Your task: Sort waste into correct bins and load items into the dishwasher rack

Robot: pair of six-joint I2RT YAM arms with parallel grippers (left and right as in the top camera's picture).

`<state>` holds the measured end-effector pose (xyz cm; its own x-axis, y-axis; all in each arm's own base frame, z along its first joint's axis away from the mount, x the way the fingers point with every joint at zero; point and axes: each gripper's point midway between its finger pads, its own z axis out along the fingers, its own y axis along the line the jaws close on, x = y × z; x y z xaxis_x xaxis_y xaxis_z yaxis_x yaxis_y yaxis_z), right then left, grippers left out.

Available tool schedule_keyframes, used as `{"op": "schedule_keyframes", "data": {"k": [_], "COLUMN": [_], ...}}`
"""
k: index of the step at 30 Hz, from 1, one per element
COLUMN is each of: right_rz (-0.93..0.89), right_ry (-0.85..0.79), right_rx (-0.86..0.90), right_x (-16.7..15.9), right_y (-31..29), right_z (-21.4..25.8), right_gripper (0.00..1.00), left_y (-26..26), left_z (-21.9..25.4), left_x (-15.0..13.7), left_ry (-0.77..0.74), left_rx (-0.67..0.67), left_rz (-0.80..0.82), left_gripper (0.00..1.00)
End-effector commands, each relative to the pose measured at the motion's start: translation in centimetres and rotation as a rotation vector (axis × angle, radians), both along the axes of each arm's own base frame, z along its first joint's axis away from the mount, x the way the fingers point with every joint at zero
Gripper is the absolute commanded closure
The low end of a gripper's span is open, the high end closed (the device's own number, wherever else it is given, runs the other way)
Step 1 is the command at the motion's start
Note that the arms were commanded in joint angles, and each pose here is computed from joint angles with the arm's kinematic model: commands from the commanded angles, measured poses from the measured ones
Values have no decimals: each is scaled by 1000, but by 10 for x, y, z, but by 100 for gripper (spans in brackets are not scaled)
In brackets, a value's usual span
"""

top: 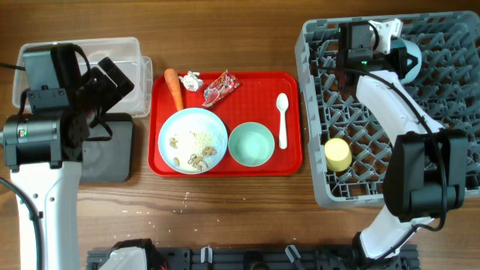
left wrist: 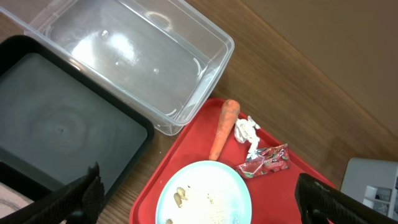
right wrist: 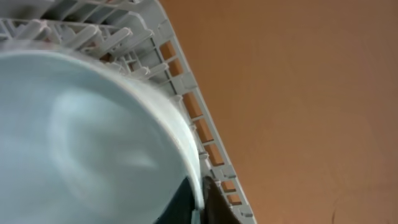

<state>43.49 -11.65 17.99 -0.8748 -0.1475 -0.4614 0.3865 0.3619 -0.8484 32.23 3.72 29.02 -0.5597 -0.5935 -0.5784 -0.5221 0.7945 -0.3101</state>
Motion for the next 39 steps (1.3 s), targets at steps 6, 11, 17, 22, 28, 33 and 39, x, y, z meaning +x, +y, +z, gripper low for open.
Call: {"op": "schedule_keyframes", "data": {"k": [6,11,17,22,28,33,39], "right_rz": [201,206,326,451,183,-24,-143], "right_ry": [114,88,-48,-154,-436,-529,-513], "right_rx": [112,48,261,824,1490,1617,1645], "right_x": [23,19,23,0,-9,-4,10], "right_y": [54,70,98,149,93,22,8], "right_z": [-41,-22,0,16,29,-10,-62], "right_gripper": [78,77,65,44,44,44,46], "left_y": [4,4,4,4,4,4,4], "left_z": [3,3,3,3,3,3,3], "left_x": [1,1,1,1,1,1,1], "left_ry": [-10,-9,-9,-9,-9,-9,-9], "left_rx": [5,5,5,5,5,5,5], "left_rz": [24,24,24,24,24,24,24], "left_gripper": [0,0,0,0,0,0,0]}}
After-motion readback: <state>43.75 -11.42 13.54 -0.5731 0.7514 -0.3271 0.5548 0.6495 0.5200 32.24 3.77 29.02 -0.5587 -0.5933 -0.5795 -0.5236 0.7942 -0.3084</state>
